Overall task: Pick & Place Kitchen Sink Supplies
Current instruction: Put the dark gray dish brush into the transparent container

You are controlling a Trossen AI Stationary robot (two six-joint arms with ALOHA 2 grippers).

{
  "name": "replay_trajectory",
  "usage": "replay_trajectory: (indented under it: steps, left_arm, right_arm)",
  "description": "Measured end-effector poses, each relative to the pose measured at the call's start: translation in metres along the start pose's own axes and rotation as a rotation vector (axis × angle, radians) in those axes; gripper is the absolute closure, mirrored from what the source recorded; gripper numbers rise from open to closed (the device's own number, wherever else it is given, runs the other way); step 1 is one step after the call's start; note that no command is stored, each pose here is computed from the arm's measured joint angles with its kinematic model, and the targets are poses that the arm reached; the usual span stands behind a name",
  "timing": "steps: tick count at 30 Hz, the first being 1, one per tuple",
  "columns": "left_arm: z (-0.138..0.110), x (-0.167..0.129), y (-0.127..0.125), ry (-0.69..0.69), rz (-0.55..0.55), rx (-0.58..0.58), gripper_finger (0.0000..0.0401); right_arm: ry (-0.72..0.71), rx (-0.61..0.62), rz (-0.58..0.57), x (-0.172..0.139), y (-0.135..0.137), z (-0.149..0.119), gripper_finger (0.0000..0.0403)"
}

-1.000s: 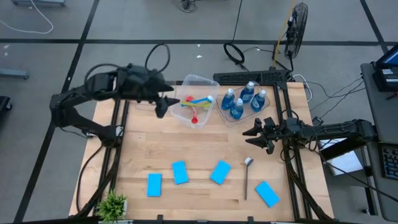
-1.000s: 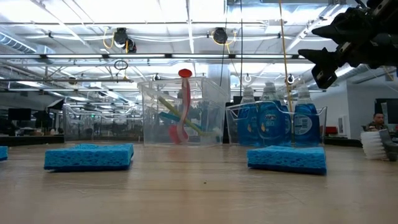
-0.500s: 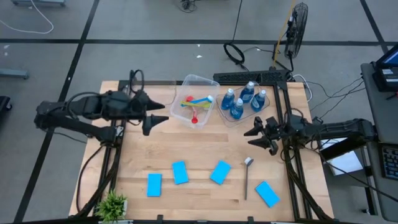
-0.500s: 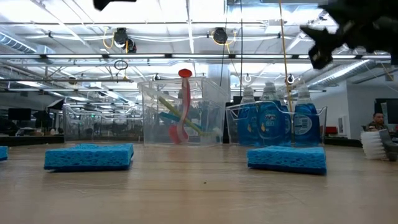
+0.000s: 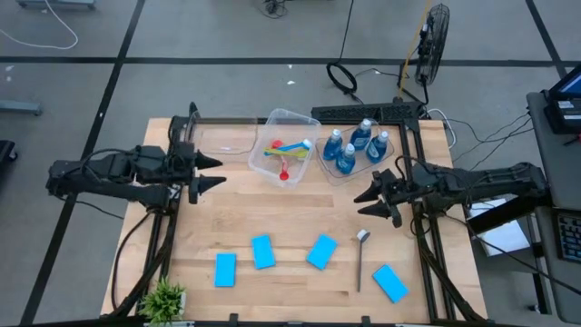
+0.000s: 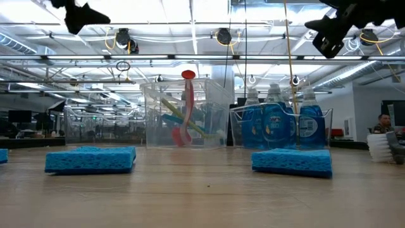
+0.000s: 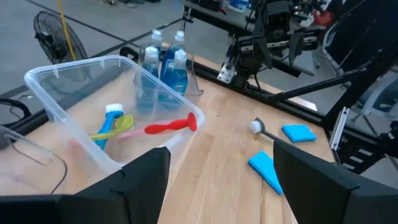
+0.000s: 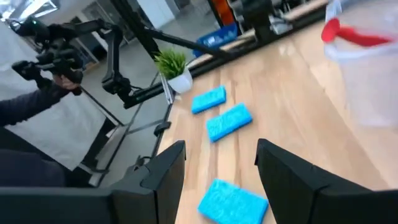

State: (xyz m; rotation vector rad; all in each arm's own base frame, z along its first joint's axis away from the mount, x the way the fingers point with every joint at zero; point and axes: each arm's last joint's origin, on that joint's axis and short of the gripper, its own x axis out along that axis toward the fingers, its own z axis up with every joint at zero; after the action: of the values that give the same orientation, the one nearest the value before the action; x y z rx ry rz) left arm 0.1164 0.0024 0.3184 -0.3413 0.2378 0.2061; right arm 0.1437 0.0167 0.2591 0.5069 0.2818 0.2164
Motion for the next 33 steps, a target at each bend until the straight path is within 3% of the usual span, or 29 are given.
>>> replay_trajectory:
  steps: [12,22,33]
  left_arm:
    - [-0.038,-0.009,0.017,-0.017,-0.006,-0.011,0.0118]
    - [-0.048,-0.007,0.02,-0.003,-0.001,0.037,0.0114]
    - [-0.048,-0.008,0.02,-0.007,-0.001,0.081,0.0126]
  right_arm:
    - [0.242,0.252,-0.089,0.007,0.023,0.008,0.0218]
    - [0.45,0.481,-0.157,0.023,0.051,0.013,0.0218]
    - [0.736,0.86,-0.317,0.051,0.072,-0.019,0.0218]
